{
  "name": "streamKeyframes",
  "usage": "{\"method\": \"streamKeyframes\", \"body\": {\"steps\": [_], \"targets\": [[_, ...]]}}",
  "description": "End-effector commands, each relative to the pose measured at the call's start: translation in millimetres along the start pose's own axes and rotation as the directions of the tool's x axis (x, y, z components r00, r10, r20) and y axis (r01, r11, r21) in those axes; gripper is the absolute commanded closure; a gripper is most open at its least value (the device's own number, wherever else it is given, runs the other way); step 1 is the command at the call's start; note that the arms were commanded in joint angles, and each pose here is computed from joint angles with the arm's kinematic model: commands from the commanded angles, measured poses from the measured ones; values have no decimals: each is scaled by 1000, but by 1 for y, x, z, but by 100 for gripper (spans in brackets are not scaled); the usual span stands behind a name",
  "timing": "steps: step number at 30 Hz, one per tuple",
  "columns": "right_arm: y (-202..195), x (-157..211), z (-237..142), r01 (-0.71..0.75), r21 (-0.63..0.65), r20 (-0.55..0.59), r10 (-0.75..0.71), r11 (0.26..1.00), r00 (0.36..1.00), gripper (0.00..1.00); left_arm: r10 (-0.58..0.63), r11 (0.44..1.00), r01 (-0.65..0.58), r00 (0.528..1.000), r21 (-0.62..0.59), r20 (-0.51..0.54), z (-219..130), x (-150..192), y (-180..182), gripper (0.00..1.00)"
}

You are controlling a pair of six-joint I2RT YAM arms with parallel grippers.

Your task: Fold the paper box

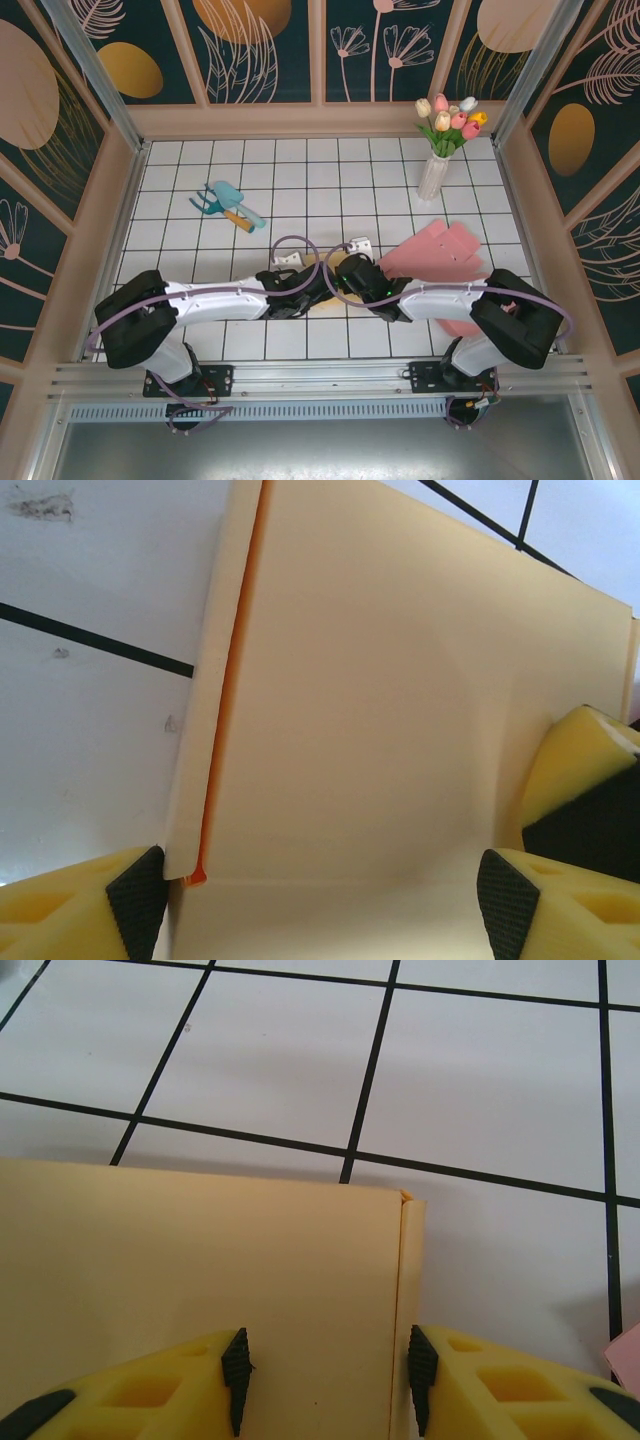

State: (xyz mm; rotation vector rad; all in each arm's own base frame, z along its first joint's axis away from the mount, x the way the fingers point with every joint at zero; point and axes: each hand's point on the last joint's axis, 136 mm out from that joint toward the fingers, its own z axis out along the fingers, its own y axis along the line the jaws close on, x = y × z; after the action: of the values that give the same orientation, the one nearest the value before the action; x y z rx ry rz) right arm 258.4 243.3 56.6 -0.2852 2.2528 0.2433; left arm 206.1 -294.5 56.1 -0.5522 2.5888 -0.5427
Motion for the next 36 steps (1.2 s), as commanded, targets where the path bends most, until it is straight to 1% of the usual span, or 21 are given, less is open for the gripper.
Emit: {"method": "streamKeyframes", "body": {"steps": [1,6,14,23,28,34,36], "targets": [[-2,32,7,10,-4,-99,-11,1000,995,51,-55,994,58,998,93,-34,-10,4,-18,18],[-1,34,9,12,-2,-104,-12,1000,995,51,-72,990,77,996,116,-52,-17,5,-19,17],[1,33,8,11,-4,-103,-12,1000,995,51,-85,994,87,996,71,-34,-18,4,-2,14],[7,14,-8,1,-38,-67,-4,999,998,51,-47,999,46,998,19,50,-13,-9,8,13],[13,-1,-23,-27,-98,-24,24,995,999,50,-16,999,21,993,-45,114,-7,-18,15,12],[11,-13,-37,-37,-117,5,38,992,999,49,18,998,-11,992,-58,128,-1,-24,6,13],[6,-13,-38,-45,-102,7,46,994,999,46,26,998,-17,991,-68,131,1,-26,5,13]]}}
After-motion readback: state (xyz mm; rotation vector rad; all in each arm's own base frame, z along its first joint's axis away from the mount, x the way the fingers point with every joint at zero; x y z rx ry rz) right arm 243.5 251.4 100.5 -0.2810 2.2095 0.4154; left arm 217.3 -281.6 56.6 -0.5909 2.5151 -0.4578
